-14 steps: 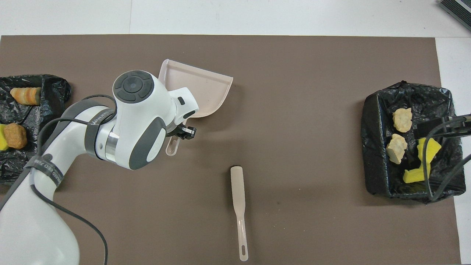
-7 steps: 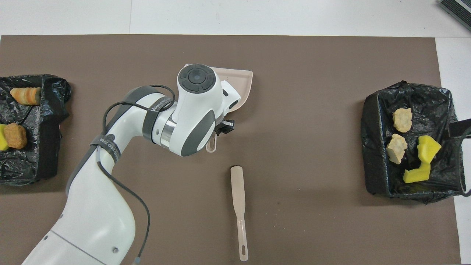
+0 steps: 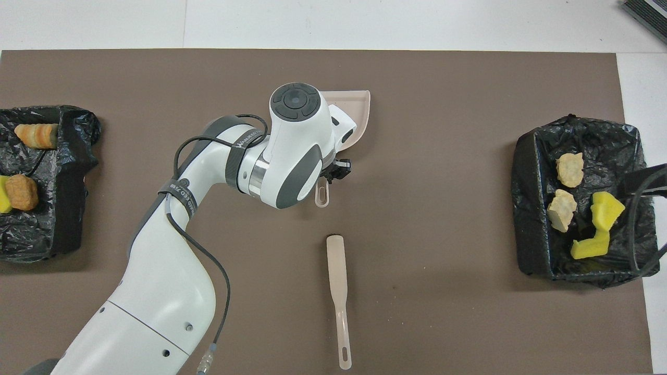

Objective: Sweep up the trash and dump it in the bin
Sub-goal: 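Carry the empty dustpan back to the table center with the left gripper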

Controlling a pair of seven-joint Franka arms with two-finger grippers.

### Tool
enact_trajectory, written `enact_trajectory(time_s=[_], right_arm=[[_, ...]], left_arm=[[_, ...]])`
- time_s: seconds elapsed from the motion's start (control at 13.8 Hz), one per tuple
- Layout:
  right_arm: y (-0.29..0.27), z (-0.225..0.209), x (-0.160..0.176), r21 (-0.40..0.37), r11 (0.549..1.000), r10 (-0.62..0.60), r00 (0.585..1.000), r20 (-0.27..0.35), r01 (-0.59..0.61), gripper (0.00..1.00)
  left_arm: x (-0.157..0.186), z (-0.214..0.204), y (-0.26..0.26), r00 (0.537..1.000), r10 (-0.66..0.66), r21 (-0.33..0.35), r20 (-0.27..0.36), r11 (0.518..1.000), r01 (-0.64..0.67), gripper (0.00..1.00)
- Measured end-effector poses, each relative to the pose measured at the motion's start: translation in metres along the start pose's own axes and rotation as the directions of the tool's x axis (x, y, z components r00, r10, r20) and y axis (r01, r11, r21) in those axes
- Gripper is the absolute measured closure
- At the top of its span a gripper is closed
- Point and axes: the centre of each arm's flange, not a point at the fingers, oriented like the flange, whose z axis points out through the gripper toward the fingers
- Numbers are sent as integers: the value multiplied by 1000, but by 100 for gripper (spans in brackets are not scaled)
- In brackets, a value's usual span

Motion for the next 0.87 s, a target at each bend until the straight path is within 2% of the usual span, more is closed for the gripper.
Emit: enact_trajectory(time_s=[0.29,0.51,0.58,0.87], right_arm=[[-13,-3,3,1,1000,2,999,-34,-2,0],[-25,3,-1,3,1000,10,1000,-19,-10,0],[-26,5,-3,13,1000,9,1000,-11,-9,0],[-30,4,-8,36,999,6,1000,-5,-5,0]], left_arm=[[1,-1,-1,1000,-14,-19,2,1000,14,69],[3,-3,-4,1000,-22,-24,2,999,22,68],[5,-5,-7,1000,-27,-25,0,999,27,62],[16,-35,-34,997,-69,-38,-36,997,67,13]])
